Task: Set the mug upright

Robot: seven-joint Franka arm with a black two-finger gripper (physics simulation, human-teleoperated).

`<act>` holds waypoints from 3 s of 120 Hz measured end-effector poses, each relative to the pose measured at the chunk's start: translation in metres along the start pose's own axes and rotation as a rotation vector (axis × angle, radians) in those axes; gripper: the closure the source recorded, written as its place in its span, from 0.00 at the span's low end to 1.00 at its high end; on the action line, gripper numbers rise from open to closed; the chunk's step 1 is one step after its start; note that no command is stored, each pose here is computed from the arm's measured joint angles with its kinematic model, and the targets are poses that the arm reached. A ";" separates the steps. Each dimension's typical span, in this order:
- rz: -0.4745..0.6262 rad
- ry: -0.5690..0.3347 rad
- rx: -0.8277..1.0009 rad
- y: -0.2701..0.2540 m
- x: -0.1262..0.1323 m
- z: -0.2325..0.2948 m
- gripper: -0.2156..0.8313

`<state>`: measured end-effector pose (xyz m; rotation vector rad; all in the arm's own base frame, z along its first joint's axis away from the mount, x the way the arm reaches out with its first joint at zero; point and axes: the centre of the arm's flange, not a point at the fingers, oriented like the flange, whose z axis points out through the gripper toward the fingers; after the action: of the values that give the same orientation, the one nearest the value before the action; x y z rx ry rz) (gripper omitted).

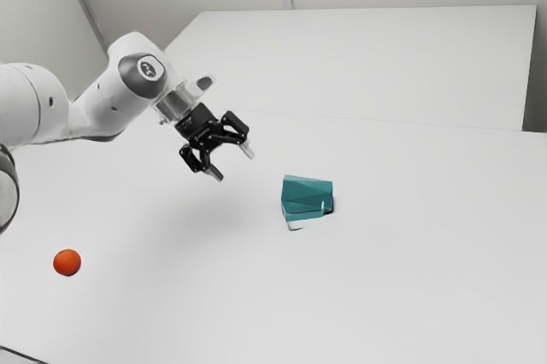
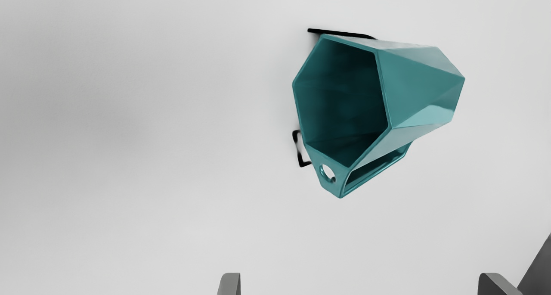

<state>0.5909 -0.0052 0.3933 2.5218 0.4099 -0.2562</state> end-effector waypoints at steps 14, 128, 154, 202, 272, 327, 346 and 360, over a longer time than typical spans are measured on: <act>-0.063 0.017 -0.076 -0.006 0.020 0.023 0.21; -0.235 0.044 -0.340 0.019 0.064 0.130 0.74; -0.197 0.055 -0.331 0.034 0.063 0.126 0.90; 0.020 0.170 -0.100 0.076 0.042 0.063 0.95; 0.281 0.216 0.625 0.055 -0.032 0.023 0.96; 0.232 0.161 0.685 0.024 -0.011 0.071 0.96; 0.222 0.168 0.680 0.024 -0.009 0.073 0.78; 0.222 0.182 0.673 0.029 -0.010 0.067 0.55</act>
<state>0.5853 -0.0683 0.3553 3.2364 0.1120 -0.0813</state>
